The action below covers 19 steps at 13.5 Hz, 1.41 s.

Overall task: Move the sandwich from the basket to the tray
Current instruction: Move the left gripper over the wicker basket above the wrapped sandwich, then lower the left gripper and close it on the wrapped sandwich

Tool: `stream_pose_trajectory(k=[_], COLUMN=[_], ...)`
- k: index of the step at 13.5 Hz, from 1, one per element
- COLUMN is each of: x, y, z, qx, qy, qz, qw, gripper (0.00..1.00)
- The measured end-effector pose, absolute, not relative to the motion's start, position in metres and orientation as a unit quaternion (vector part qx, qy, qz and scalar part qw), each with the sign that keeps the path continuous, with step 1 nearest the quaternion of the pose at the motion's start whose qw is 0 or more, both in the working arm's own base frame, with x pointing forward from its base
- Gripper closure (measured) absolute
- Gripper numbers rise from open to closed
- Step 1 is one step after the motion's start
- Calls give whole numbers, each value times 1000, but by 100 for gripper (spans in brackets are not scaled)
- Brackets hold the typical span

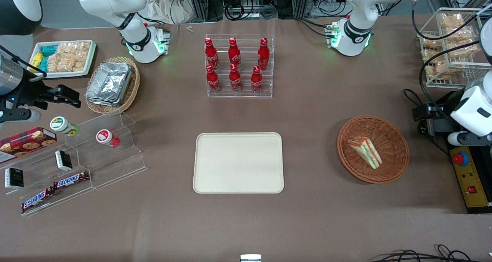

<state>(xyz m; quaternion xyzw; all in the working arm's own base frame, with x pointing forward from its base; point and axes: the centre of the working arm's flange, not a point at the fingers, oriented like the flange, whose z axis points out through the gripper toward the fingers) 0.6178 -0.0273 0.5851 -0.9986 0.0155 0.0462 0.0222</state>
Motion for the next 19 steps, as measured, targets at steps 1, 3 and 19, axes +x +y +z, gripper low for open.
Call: stream_pose_trajectory(k=[1, 3, 19], x=[616, 609, 610], y=[-27, -28, -43], z=[583, 578, 348], qx=[-998, -996, -977], qy=[15, 15, -215], qz=[55, 86, 1], qw=[21, 15, -10], gripper=[0, 0, 5])
